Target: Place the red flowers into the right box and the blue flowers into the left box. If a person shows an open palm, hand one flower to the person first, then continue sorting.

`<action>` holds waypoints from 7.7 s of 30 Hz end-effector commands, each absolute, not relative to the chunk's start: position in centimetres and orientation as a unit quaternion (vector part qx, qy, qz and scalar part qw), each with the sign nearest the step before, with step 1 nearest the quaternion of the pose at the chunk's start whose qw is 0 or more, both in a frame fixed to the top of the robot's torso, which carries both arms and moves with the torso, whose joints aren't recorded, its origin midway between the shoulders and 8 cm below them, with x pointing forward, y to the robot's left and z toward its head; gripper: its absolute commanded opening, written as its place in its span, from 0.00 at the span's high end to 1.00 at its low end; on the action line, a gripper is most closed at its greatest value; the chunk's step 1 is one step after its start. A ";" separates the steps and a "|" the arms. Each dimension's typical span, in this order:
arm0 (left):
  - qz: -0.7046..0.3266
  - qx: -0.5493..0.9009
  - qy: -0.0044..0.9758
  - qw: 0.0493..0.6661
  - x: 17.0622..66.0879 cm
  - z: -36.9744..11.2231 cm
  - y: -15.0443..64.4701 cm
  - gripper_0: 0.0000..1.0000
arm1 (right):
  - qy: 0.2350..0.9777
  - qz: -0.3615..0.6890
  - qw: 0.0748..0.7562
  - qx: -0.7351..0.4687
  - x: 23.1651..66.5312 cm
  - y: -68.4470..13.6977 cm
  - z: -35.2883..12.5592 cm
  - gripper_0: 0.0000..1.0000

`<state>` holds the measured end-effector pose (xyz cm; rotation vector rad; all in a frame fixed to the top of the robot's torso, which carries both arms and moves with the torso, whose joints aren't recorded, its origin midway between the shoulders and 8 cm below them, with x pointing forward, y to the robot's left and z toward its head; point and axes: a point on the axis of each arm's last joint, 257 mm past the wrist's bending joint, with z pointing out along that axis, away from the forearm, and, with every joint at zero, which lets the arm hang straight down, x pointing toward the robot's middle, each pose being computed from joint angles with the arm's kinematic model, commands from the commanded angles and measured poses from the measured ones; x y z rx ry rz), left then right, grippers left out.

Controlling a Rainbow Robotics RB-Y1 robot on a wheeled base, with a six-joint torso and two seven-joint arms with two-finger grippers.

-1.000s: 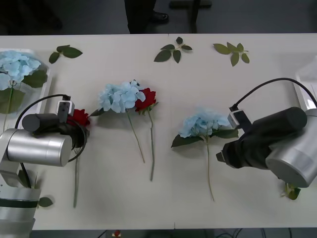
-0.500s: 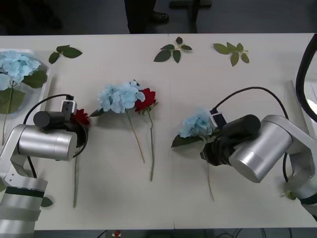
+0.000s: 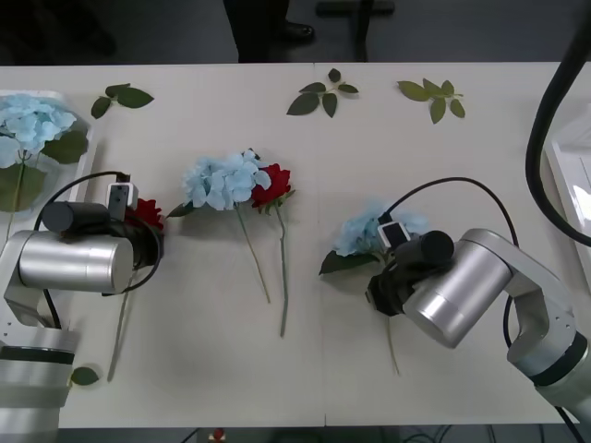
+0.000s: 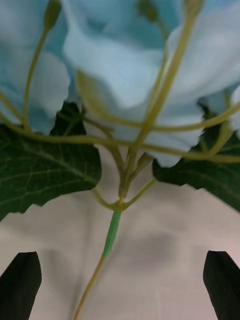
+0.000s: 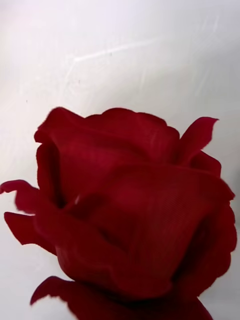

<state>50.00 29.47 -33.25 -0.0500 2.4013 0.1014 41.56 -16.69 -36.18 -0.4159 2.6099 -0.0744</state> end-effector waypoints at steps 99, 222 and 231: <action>-0.596 0.101 0.594 0.530 46.4 4.6 -6.1 1.00 | 0.795 0.354 0.383 -0.310 39.2 -8.1 -11.7 1.00; -0.157 0.022 0.891 0.425 50.5 -15.5 16.6 1.00 | 0.948 0.101 0.263 -0.148 42.7 -26.8 -22.4 0.03; -0.304 0.097 0.801 0.506 49.9 -6.4 12.5 1.00 | 0.952 0.068 0.264 -0.137 42.3 -23.2 -27.7 0.03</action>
